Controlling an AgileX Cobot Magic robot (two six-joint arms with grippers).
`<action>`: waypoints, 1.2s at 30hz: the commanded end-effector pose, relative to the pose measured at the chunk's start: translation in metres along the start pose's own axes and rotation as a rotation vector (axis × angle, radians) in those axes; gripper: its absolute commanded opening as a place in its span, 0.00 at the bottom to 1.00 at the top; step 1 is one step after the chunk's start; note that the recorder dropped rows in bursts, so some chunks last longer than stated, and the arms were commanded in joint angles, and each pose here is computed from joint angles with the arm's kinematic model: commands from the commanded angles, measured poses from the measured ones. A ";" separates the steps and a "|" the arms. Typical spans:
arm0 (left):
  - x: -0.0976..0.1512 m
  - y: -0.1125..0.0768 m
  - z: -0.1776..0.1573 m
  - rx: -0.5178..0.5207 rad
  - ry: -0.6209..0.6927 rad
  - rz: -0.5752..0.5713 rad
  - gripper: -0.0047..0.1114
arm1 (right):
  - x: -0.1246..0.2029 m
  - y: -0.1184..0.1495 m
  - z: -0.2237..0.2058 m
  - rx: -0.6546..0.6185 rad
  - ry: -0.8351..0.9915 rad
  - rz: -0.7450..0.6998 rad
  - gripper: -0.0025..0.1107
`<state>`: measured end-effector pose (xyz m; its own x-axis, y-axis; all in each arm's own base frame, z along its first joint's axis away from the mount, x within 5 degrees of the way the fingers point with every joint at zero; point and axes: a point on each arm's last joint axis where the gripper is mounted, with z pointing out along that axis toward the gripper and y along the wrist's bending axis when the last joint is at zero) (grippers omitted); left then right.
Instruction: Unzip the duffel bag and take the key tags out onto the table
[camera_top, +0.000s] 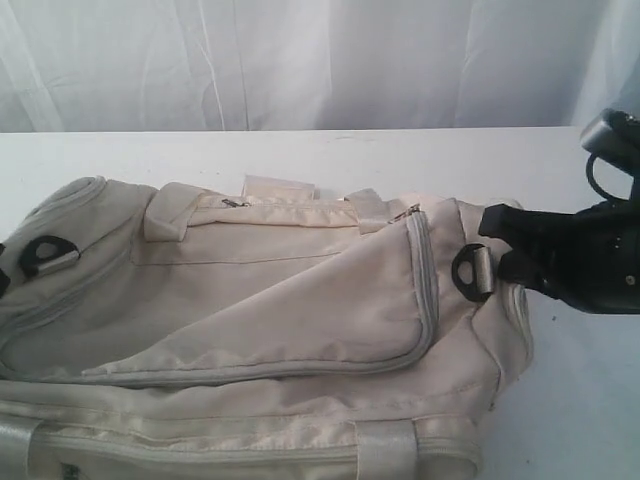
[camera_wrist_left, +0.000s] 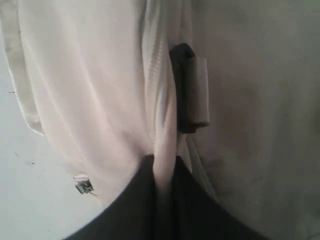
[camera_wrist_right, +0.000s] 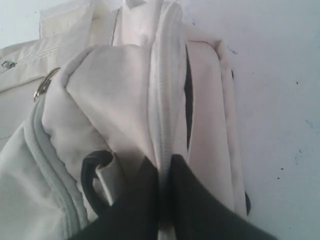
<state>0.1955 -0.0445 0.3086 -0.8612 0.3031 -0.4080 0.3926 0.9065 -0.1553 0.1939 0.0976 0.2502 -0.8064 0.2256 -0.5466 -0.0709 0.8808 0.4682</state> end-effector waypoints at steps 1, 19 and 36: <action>0.013 -0.003 0.006 0.029 0.027 -0.015 0.37 | 0.002 -0.001 -0.003 0.005 0.021 -0.021 0.25; -0.043 -0.009 -0.041 -0.008 -0.609 0.039 0.69 | -0.065 0.039 -0.005 -0.070 -0.139 -0.144 0.74; -0.072 0.027 0.072 0.070 -0.299 -0.116 0.64 | -0.058 0.031 0.045 0.004 0.097 -0.121 0.62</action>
<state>0.2904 -0.0619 0.2714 -0.7580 0.1083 -0.6432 0.3350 0.9107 -0.2415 0.2656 0.1310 0.2665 -0.8318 0.0918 -0.5474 -0.1673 0.8989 0.4049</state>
